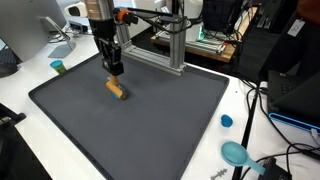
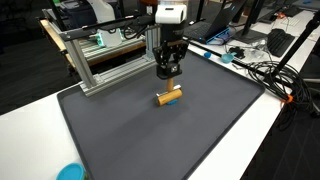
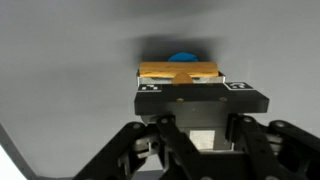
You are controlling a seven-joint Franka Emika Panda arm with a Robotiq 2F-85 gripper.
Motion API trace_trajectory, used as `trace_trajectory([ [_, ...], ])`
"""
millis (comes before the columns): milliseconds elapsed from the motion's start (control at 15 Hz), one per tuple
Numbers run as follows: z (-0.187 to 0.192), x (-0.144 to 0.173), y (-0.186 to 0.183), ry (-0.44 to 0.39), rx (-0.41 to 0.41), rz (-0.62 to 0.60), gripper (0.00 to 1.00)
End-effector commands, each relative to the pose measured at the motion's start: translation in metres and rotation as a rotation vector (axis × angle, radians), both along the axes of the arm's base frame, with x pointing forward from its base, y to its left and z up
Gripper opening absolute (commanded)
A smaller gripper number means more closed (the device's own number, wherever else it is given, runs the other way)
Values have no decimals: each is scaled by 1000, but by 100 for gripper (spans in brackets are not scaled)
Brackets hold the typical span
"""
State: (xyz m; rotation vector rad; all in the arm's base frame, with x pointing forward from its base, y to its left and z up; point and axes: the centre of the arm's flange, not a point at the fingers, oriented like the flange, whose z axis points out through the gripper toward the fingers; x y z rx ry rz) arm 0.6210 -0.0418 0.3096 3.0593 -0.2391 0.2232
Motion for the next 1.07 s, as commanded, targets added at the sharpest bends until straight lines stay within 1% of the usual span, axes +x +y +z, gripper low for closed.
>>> trace_trajectory([
  [0,-6,2,9,73,98,74,22],
  [200,-12,3,13,95,187,146,22],
  [333,-10,6,10,71,250,170,22],
  [400,-8,7,8,42,232,157,22],
  [467,-4,9,4,4,177,135,22],
  [533,0,8,3,-4,168,132,22],
  [667,11,6,4,-23,114,119,22],
  [800,19,5,9,-50,84,119,22],
  [1000,28,2,16,-50,39,131,22],
])
